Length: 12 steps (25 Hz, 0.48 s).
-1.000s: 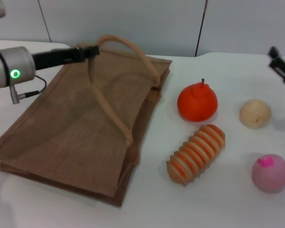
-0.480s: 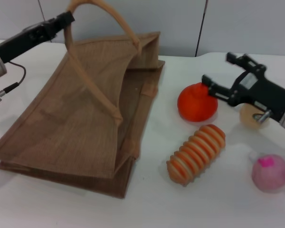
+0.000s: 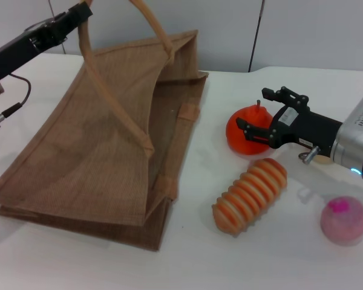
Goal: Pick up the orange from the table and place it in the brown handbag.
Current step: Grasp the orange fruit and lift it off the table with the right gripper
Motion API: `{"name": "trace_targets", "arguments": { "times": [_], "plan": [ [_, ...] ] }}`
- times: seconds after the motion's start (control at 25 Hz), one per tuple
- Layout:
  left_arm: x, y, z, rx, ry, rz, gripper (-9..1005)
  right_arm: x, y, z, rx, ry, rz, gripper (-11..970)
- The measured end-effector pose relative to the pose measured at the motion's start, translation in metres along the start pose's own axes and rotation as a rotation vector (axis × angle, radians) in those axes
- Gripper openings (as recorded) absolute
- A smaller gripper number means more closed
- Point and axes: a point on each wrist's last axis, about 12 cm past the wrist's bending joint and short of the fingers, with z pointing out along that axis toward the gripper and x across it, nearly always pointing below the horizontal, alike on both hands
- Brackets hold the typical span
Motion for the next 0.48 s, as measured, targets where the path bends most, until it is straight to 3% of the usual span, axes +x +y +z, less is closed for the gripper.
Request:
{"name": "trace_targets", "arguments": {
  "times": [0.48],
  "plan": [
    [-0.0008, -0.0049, -0.0029, 0.036, -0.039, 0.015, 119, 0.0056, -0.0015, 0.0078, 0.02, 0.096, -0.022, 881]
  ]
}}
